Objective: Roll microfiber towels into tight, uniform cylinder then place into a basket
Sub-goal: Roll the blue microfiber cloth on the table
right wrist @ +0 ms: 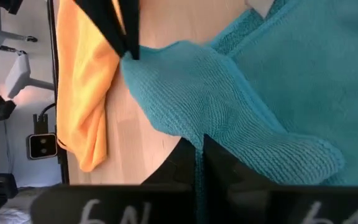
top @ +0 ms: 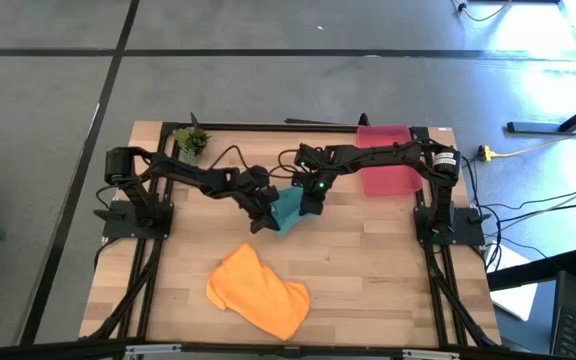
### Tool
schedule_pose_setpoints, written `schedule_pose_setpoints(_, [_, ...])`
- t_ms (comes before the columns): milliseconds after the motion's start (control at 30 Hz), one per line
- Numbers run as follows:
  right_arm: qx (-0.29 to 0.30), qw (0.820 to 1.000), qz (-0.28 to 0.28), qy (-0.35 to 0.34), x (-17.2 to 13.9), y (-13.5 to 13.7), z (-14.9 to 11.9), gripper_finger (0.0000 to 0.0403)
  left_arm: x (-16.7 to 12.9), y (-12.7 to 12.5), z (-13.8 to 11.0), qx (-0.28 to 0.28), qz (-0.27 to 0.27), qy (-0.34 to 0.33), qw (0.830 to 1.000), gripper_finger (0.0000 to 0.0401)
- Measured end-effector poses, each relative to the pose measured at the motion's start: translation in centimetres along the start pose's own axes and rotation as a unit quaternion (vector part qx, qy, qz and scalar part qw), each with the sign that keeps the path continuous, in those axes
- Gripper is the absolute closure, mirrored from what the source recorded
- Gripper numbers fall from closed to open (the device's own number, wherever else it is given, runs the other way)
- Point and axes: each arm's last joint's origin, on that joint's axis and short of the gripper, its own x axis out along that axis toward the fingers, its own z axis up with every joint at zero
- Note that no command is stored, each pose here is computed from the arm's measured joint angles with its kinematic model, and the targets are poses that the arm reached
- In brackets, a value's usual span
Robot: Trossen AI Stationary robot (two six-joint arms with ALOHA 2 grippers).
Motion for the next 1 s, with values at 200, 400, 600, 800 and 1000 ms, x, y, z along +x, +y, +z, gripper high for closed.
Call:
schedule_pose_setpoints(200, [0.017,1.0,0.011,0.015,-0.2,-0.2,-0.3,0.0394,-0.1,-0.9,0.9,0.041,-0.073,-0.023,0.996,0.0401])
schedule_pose_setpoints(400, [0.045,0.999,0.007,0.014,-0.6,-0.7,-0.3,0.0394,0.5,-0.2,0.7,0.024,-0.056,-0.021,0.998,0.0401])
schedule_pose_setpoints(600, [0.06,0.998,0.004,0.009,-1.0,-1.2,-0.2,0.0394,1.3,0.7,0.4,0.013,-0.035,-0.022,0.999,0.0401])
schedule_pose_setpoints(800, [0.066,0.998,0.002,0.005,-1.4,-1.6,-0.2,0.0394,1.5,0.9,0.6,0.021,-0.02,-0.044,0.999,0.0401])
schedule_pose_setpoints(1000, [0.072,0.997,0.001,-0.002,-1.9,-2.1,-0.1,0.0394,1.3,0.2,1.6,0.057,-0.058,-0.085,0.993,0.0401])
